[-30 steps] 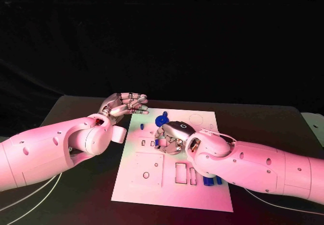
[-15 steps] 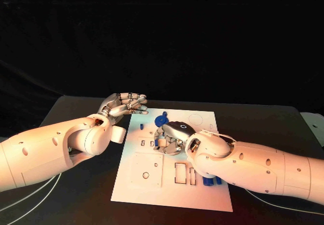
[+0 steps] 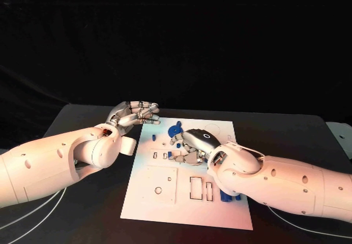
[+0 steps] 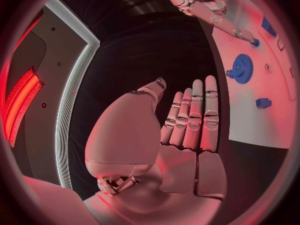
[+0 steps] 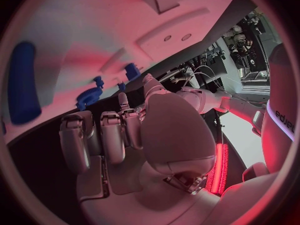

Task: Assemble the parts on the task board

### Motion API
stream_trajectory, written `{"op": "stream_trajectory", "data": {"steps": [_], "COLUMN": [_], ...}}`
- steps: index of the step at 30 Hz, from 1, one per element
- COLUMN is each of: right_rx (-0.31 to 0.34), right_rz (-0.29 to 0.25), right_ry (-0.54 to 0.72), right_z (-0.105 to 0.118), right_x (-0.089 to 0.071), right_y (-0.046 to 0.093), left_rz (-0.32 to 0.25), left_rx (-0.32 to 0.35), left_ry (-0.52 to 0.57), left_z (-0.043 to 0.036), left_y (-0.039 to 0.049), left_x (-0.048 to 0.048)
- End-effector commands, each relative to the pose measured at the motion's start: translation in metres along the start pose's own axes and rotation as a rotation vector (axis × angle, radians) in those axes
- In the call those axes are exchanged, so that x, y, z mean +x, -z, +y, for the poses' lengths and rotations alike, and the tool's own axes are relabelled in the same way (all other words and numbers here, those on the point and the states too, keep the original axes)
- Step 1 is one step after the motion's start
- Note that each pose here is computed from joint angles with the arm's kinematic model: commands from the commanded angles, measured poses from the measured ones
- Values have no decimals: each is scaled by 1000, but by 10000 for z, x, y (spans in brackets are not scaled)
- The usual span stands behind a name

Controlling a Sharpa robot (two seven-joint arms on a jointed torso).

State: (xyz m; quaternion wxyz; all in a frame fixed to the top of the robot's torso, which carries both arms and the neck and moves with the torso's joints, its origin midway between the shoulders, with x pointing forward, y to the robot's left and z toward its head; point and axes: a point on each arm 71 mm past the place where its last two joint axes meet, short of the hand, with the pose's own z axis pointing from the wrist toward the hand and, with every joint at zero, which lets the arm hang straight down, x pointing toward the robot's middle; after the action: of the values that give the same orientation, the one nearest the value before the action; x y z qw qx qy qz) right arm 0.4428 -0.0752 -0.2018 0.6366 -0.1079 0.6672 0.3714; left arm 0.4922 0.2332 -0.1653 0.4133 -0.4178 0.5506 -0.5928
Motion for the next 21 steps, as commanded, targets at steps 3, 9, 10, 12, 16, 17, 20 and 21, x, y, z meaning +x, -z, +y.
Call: {"op": "stream_trajectory", "data": {"steps": [3, 9, 10, 12, 16, 17, 20, 21], "right_rx": [-63, 65, 87, 121, 173, 183, 204, 208], "right_rz": [-185, -191, -197, -207, -219, -220, -221, -220], "right_ry": [-182, -364, -380, -401, -420, -422, -419, -418], "right_z": [-117, -572, -649, -770, -945, -978, -1041, -1054], "right_x": [-427, -888, -953, -1047, -1157, -1173, -1196, -1200], "right_y": [83, 255, 304, 390, 528, 557, 614, 627], "left_rz": [116, 267, 290, 333, 387, 397, 425, 432], "left_rx": [-67, -229, -262, -320, -421, -445, -501, -516], "left_ry": [-110, -337, -394, -498, -678, -720, -814, -840], "left_z": [52, 177, 189, 203, 213, 211, 204, 203], "left_y": [-9, -8, -16, -38, -93, -111, -165, -183], "left_x": [46, 87, 92, 108, 141, 153, 199, 217]}}
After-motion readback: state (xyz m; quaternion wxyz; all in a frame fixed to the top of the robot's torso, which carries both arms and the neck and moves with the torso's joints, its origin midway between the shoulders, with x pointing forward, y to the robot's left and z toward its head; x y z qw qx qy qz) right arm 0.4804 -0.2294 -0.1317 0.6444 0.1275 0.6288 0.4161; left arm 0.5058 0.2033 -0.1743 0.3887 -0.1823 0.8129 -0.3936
